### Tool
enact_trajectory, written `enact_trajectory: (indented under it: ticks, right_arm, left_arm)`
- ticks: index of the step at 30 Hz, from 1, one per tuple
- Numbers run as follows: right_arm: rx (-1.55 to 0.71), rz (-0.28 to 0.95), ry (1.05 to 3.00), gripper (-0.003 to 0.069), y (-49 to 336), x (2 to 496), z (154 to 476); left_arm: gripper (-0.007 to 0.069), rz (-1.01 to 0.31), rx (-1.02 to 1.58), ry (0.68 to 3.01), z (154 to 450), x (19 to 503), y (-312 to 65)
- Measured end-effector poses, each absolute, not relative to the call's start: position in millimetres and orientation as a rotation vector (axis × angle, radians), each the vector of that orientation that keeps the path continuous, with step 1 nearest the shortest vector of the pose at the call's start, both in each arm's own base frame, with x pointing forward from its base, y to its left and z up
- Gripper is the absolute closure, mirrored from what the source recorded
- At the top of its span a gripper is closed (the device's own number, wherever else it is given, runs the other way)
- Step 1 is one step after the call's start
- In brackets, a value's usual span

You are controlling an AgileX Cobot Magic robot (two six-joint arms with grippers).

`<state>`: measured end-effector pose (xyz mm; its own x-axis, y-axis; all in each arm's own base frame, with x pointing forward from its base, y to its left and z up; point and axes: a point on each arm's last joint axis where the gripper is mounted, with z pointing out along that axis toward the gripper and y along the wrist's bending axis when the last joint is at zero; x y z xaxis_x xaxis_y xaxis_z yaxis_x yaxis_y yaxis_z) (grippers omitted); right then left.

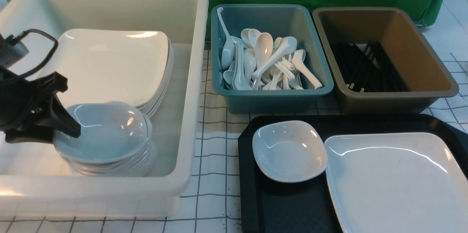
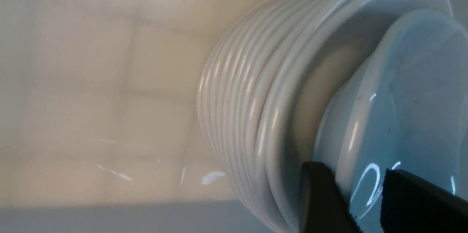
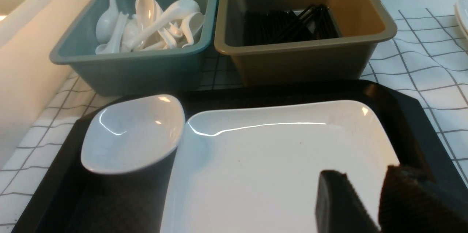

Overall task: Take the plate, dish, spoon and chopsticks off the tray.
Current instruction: Use the left arm to put the small plate into the large storage box on the left, then use the left arm to grab a small plate from the dinner plate

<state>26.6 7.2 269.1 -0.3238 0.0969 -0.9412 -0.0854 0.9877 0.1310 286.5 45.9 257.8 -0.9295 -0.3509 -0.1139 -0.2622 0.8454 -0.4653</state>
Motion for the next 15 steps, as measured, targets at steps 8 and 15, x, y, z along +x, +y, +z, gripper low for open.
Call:
enact_trajectory:
  ticks: [8,15]
  right_arm:
    - [0.011,0.185,1.892,0.0419,7.2,26.6,269.1]
    - [0.015,0.188,1.892,0.0419,7.2,26.6,269.1]
  left_arm:
    - [0.0179,-0.506,-0.341,2.743,316.7,290.6,53.4]
    - [0.0141,-0.53,-0.318,2.588,364.0,284.4,46.9]
